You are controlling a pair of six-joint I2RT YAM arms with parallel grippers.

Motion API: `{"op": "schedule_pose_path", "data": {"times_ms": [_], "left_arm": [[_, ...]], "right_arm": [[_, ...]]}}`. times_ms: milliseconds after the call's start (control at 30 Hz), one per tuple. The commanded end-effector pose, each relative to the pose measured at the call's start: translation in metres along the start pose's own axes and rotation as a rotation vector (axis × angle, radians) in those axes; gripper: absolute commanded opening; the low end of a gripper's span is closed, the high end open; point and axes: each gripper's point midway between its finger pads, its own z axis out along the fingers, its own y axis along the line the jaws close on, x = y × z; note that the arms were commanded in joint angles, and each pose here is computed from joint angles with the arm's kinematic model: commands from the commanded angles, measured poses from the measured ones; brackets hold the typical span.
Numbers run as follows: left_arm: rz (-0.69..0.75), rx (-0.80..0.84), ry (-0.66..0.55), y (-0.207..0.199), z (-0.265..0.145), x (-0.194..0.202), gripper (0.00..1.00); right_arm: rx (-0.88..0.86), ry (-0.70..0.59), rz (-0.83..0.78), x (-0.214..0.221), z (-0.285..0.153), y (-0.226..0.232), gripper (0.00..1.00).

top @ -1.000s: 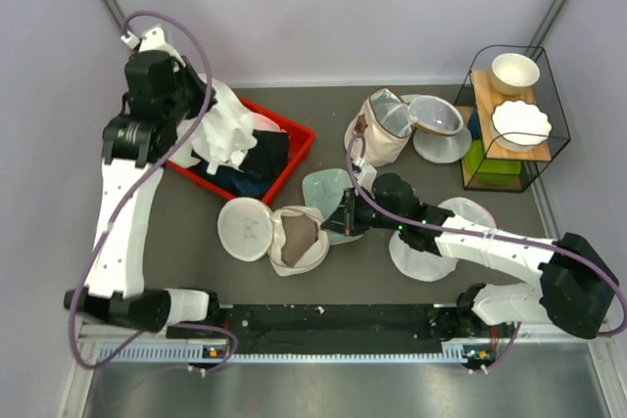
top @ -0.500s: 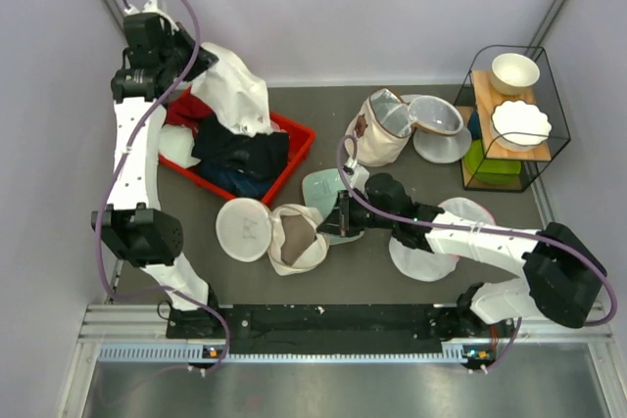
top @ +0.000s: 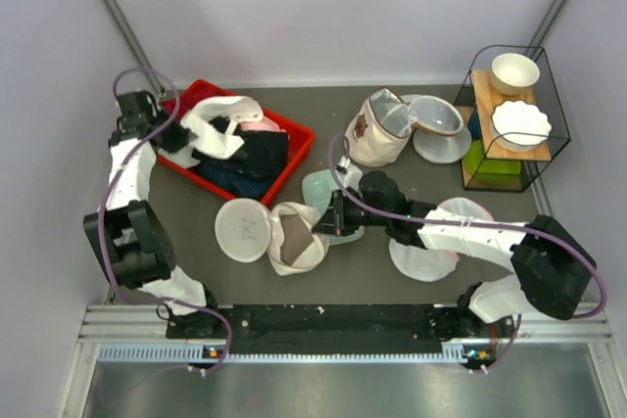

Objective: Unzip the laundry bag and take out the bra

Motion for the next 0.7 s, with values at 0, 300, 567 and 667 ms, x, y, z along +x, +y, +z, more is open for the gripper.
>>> {"op": "schedule_pose_path", "data": {"times_ms": [0,300,567,667], "left_arm": [[0.025,-0.127,-0.098,0.038,-0.026,0.009,0.0],[-0.112,-0.296,-0.028,0.085,-0.002,0.024,0.0],[-0.115,-0.241,-0.029,0.076,-0.008,0.018,0.22],[-0.09,-0.202,-0.045,0.062,-0.025,0.017,0.62]], "right_arm": [[-0.067,-0.066,-0.04,-0.024,-0.003,0.021,0.0],[-0.047,-0.058,-0.027,-0.016,-0.008,0.015,0.0],[-0.026,-0.077,-0.021,-0.014,-0.015,0.01,0.0],[-0.027,-0.076,-0.023,-0.016,-0.015,0.012,0.0]]}}
